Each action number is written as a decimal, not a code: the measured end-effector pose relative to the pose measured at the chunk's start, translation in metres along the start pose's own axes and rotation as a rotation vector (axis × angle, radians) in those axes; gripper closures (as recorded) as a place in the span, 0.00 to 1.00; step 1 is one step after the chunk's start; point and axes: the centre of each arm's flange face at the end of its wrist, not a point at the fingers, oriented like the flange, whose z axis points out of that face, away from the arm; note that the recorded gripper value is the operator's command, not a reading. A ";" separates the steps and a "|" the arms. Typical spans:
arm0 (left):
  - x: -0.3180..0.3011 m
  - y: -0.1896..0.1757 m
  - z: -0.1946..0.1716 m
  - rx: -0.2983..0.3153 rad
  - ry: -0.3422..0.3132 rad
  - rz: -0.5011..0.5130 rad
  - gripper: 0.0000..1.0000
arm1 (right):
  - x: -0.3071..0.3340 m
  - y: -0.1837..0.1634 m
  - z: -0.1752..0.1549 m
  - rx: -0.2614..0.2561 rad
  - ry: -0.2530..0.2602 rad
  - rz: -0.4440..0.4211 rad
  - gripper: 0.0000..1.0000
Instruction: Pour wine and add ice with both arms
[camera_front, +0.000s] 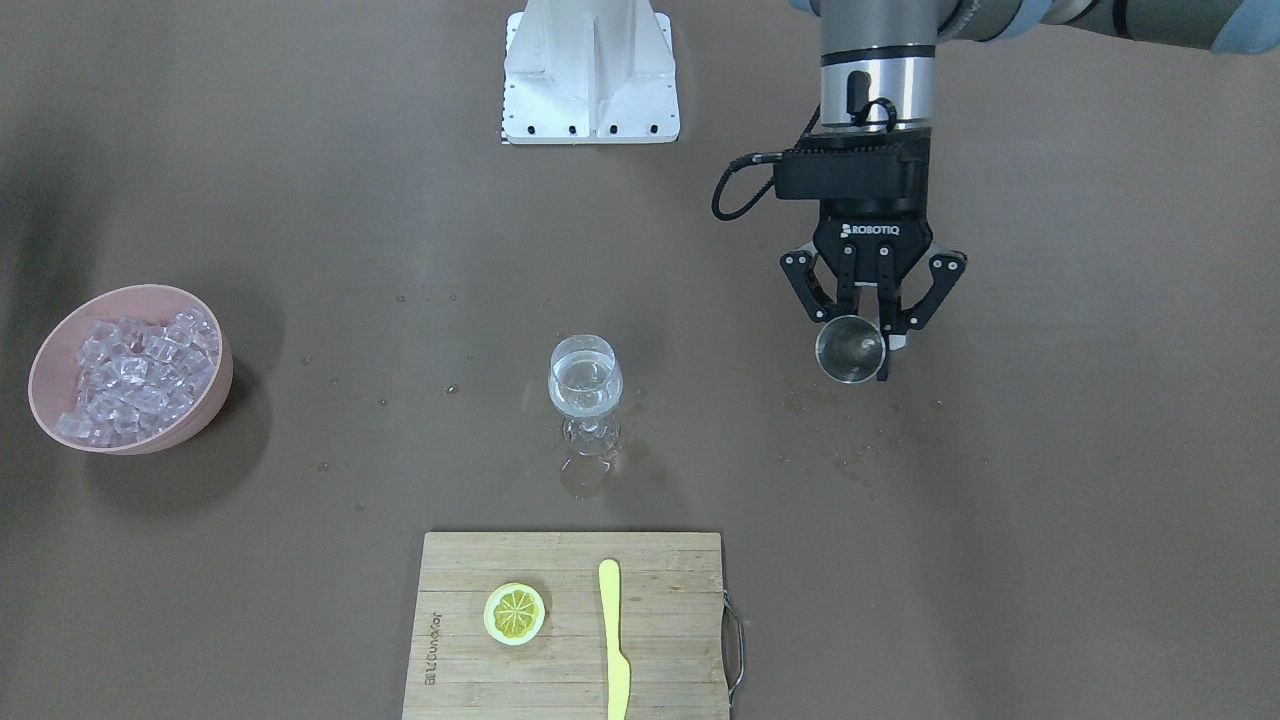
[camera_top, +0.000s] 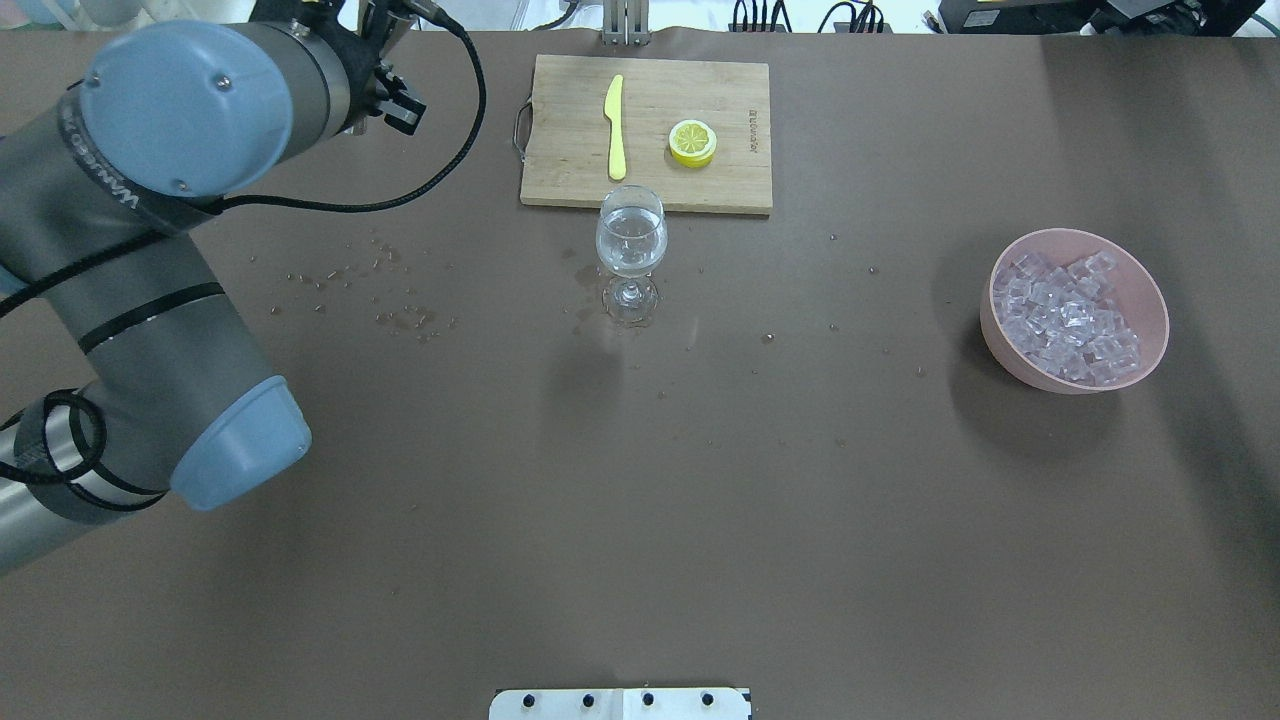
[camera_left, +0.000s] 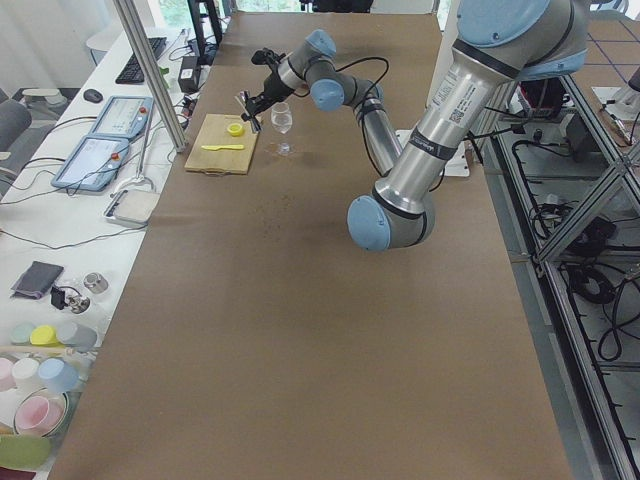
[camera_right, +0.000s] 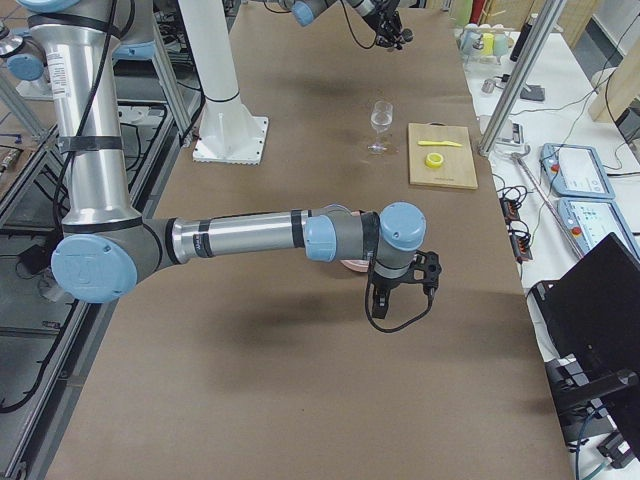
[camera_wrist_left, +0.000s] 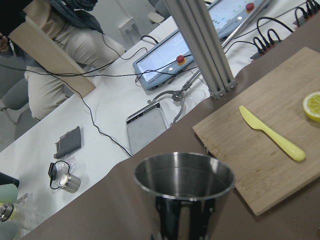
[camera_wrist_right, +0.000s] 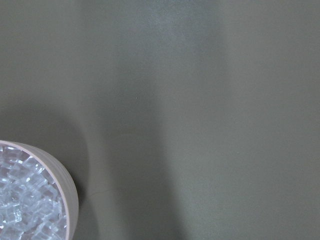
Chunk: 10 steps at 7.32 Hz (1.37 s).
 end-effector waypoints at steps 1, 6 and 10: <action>-0.021 0.010 0.010 0.000 -0.024 -0.045 1.00 | -0.002 0.000 -0.001 0.001 -0.006 -0.001 0.00; -0.086 0.119 0.086 0.048 0.040 -0.268 1.00 | -0.011 0.001 -0.008 0.013 -0.015 -0.014 0.00; -0.120 0.195 0.116 0.133 0.076 -0.579 1.00 | -0.016 0.002 -0.010 0.017 -0.016 -0.022 0.00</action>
